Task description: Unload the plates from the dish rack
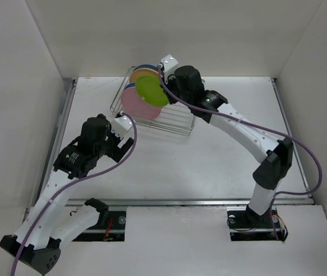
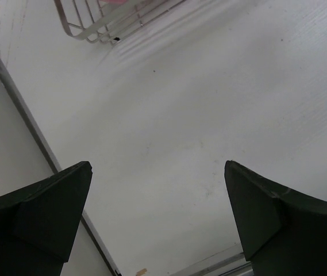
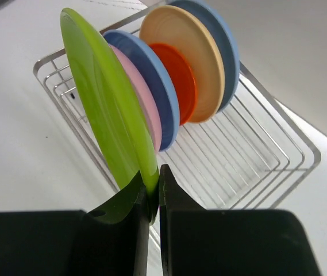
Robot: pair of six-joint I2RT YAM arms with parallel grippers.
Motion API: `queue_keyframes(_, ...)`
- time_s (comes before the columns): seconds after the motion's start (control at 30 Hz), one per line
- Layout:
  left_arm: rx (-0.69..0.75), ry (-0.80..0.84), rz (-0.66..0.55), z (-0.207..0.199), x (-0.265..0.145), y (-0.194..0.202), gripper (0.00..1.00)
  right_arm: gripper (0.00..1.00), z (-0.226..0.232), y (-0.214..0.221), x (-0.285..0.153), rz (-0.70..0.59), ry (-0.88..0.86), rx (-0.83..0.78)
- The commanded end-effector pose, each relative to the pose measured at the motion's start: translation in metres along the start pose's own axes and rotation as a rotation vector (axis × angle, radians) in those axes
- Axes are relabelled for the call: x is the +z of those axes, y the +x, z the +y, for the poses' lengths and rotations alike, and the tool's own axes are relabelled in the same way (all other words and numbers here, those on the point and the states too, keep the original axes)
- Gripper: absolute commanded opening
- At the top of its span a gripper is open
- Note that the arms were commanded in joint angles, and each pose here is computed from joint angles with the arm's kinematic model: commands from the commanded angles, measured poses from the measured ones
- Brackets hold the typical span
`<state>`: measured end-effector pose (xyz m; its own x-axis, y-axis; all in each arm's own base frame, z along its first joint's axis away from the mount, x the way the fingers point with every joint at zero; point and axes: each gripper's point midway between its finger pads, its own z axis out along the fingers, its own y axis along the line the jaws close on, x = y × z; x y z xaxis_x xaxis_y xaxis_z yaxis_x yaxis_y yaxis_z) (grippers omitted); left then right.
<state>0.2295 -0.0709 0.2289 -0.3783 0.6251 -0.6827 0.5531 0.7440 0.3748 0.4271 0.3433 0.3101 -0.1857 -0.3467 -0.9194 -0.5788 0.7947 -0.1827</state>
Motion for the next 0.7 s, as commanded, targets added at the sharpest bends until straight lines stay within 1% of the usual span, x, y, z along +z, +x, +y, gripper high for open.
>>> queue_keyframes(0.0,-0.058,-0.094,-0.034,0.023,-0.008,-0.024,1.0,0.0,-0.007,-0.011,-0.03,-0.03,0.027,0.118)
queue_keyframes(0.03,-0.078,-0.157,-0.024,0.036,-0.012,-0.027,1.0,0.0,0.005,-0.008,-0.037,-0.023,-0.038,0.137)
queue_keyframes(0.07,-0.092,-0.181,-0.011,0.041,-0.007,-0.031,1.0,0.0,0.017,0.016,-0.039,0.026,-0.092,0.151)
queue_keyframes(0.1,-0.095,-0.203,-0.013,0.047,-0.006,-0.035,1.0,0.0,0.025,0.013,-0.052,0.009,-0.14,0.175)
queue_keyframes(0.13,-0.111,-0.204,-0.015,0.047,-0.005,-0.038,1.0,0.0,0.036,0.025,-0.056,0.038,-0.188,0.229)
queue_keyframes(0.17,-0.128,-0.213,-0.021,0.053,-0.002,-0.047,1.0,0.0,0.054,0.056,-0.057,0.104,-0.255,0.261)
queue_keyframes(0.23,-0.168,-0.185,-0.021,0.052,0.002,-0.059,1.0,0.0,0.07,0.072,-0.065,0.124,-0.313,0.365)
queue_keyframes(0.27,-0.194,-0.169,-0.074,0.058,-0.01,-0.086,1.0,0.0,0.086,0.083,-0.069,0.147,-0.389,0.398)
queue_keyframes(0.3,-0.198,-0.116,0.026,0.05,0.005,-0.082,1.0,0.0,0.098,0.118,-0.071,0.216,-0.422,0.432)
queue_keyframes(0.33,-0.225,-0.097,0.058,0.052,0.007,-0.089,1.0,0.0,0.106,0.115,-0.074,0.189,-0.46,0.491)
queue_keyframes(0.37,-0.289,-0.058,0.087,0.049,0.009,-0.098,1.0,0.0,0.114,0.124,-0.075,0.204,-0.493,0.516)
queue_keyframes(0.4,-0.329,-0.051,0.086,0.064,0.016,-0.13,1.0,0.0,0.119,0.13,-0.079,0.212,-0.516,0.537)
queue_keyframes(0.43,-0.35,-0.017,0.198,0.06,0.012,-0.118,0.98,0.0,0.123,0.153,-0.079,0.255,-0.508,0.564)
queue_keyframes(0.47,-0.358,0.005,0.222,0.059,0.015,-0.124,0.97,0.0,0.124,0.152,-0.08,0.237,-0.509,0.599)
queue_keyframes(0.5,-0.38,-0.003,0.198,0.069,0.011,-0.138,0.95,0.0,0.122,0.157,-0.08,0.239,-0.489,0.615)
queue_keyframes(0.53,-0.399,-0.023,0.272,0.074,0.031,-0.126,0.95,0.0,0.12,0.172,-0.078,0.263,-0.454,0.633)
queue_keyframes(0.6,-0.452,-0.066,0.299,0.088,0.048,-0.115,0.94,0.0,0.122,0.185,-0.075,0.292,-0.437,0.655)
queue_keyframes(0.63,-0.517,-0.081,0.351,0.098,0.064,-0.094,0.91,0.0,0.126,0.187,-0.076,0.307,-0.462,0.657)
queue_keyframes(0.67,-0.556,-0.114,0.314,0.11,0.076,-0.095,0.89,0.0,0.131,0.199,-0.075,0.342,-0.472,0.66)
